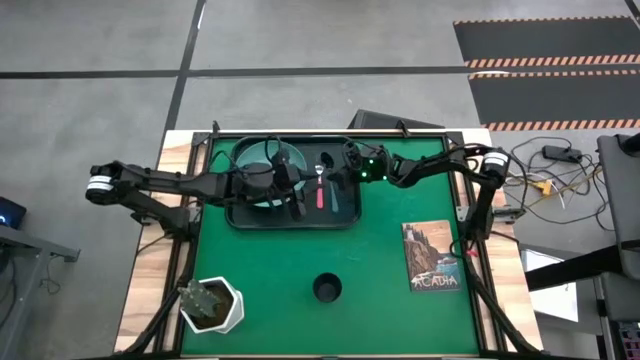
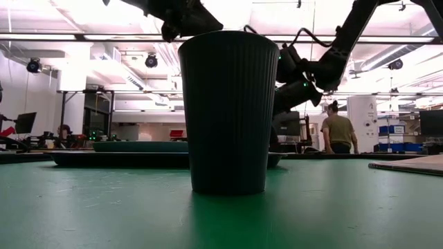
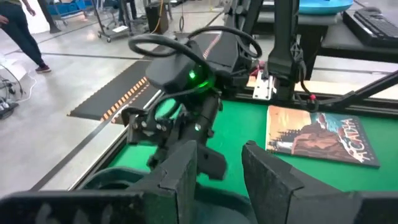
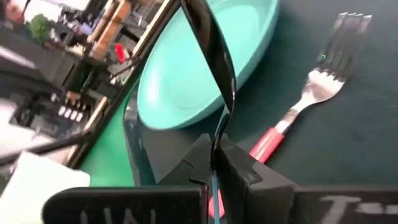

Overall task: Pick and place plate/cup/fork/spoon on tray
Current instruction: Put the blue spoon on the black tray to the right of the pink fork

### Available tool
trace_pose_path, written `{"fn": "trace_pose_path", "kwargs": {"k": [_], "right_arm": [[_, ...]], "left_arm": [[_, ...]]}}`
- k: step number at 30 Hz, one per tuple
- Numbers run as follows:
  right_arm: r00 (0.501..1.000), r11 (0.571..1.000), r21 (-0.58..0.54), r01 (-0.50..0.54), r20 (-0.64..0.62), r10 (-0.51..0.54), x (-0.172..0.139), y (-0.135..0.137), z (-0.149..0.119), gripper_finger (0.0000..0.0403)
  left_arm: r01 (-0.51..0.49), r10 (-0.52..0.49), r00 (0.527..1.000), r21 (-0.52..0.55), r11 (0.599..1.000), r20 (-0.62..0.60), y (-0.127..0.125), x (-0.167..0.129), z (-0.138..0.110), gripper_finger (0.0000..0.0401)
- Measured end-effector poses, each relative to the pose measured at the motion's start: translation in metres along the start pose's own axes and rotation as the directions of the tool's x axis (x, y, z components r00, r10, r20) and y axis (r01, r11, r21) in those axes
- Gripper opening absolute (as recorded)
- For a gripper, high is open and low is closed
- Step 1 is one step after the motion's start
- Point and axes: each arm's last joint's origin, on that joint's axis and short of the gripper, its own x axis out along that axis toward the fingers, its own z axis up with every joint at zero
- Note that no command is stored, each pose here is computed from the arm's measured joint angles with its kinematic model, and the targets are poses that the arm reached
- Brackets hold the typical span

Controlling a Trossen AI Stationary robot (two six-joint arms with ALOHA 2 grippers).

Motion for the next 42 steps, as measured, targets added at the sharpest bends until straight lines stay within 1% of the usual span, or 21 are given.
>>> {"fn": "trace_pose_path", "kwargs": {"k": [4,8,11,20,23,34,42], "right_arm": [[0.999,0.998,0.039,0.039,0.01,-0.04,-0.002,-0.007,0.003,0.0008],[0.997,0.995,0.077,0.068,0.012,-0.07,-0.004,-0.012,0.005,0.0008],[0.996,0.99,0.111,0.088,-0.008,-0.088,-0.004,-0.013,0.003,0.0008],[0.982,0.973,0.131,0.19,-0.03,-0.187,-0.005,-0.02,-0.002,0.0014],[0.978,0.97,0.122,0.209,-0.024,-0.208,-0.005,-0.021,-0.003,0.0028],[0.968,0.96,0.121,0.251,-0.035,-0.248,-0.006,-0.024,-0.005,0.0096],[0.968,0.962,0.112,0.249,-0.034,-0.247,-0.006,-0.023,-0.005,0.012]], "left_arm": [[0.002,-0.002,1.0,-0.003,1.0,0.012,0.001,-0.003,-0.006,0.0109],[0.003,-0.003,1.0,-0.01,1.0,0.029,0.001,-0.007,-0.003,0.0109],[0.004,-0.004,1.0,-0.01,1.0,0.03,0.001,-0.007,-0.003,0.0109],[0.016,-0.015,0.999,-0.016,1.0,0.051,0.0,-0.008,-0.001,0.0109],[0.019,-0.019,0.999,-0.015,1.0,0.051,-0.001,-0.008,-0.001,0.0109],[0.021,-0.02,0.999,-0.015,1.0,0.05,-0.001,-0.008,-0.001,0.0109],[0.021,-0.02,0.999,-0.015,1.0,0.05,-0.001,-0.008,-0.001,0.0109]]}}
